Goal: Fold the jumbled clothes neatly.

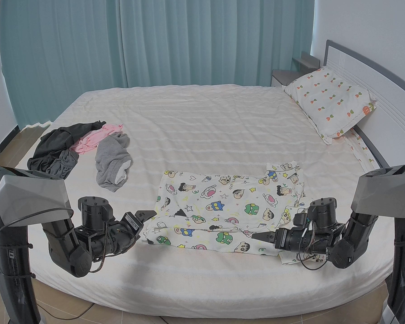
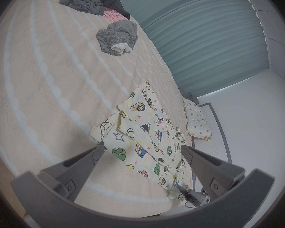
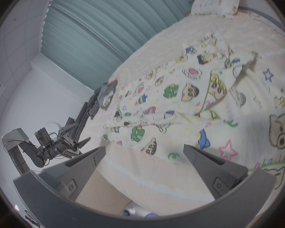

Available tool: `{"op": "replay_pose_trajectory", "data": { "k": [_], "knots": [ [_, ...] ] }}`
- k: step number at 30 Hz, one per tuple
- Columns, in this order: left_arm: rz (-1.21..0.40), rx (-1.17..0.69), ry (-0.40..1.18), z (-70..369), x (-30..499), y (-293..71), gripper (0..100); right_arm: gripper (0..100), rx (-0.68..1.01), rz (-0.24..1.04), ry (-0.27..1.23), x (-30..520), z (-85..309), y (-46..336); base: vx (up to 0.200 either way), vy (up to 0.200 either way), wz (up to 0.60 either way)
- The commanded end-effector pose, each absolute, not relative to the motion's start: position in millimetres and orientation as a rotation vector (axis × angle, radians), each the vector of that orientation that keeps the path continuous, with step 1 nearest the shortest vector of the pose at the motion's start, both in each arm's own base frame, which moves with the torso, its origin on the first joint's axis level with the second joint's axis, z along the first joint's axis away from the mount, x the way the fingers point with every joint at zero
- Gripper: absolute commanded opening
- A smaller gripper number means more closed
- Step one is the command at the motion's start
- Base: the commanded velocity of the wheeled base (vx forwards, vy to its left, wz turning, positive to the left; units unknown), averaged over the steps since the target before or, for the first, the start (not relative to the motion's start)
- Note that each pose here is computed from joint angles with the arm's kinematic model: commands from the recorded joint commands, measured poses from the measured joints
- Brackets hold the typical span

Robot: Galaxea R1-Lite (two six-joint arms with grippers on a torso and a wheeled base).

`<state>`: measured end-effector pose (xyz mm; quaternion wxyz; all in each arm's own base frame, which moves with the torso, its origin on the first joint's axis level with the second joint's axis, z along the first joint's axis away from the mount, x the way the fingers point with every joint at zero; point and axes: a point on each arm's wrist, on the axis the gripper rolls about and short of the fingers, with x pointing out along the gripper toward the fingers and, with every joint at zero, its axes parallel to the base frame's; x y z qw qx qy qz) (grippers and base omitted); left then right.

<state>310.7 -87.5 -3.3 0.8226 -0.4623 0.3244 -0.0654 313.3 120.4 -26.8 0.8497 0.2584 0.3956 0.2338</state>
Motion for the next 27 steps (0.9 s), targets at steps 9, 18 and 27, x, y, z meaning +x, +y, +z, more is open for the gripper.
{"op": "replay_pose_trajectory", "data": {
  "k": [9, 18, 27],
  "knots": [
    [-0.138, -0.982, 0.689, -4, 311, -88, 100, 100, 0.545, 0.527, 0.826, 345, -19, 143, 0.0, 0.0, 0.0],
    [-0.137, -0.98, 0.688, -4, 311, -88, 100, 100, 0.526, 0.44, 0.826, 362, -21, 147, 0.0, 0.0, 0.0],
    [-0.131, -0.979, 0.684, -4, 311, -88, 100, 100, 0.51, 0.441, 0.863, 363, -21, 155, 0.0, 0.0, 0.0]
  ]
}}
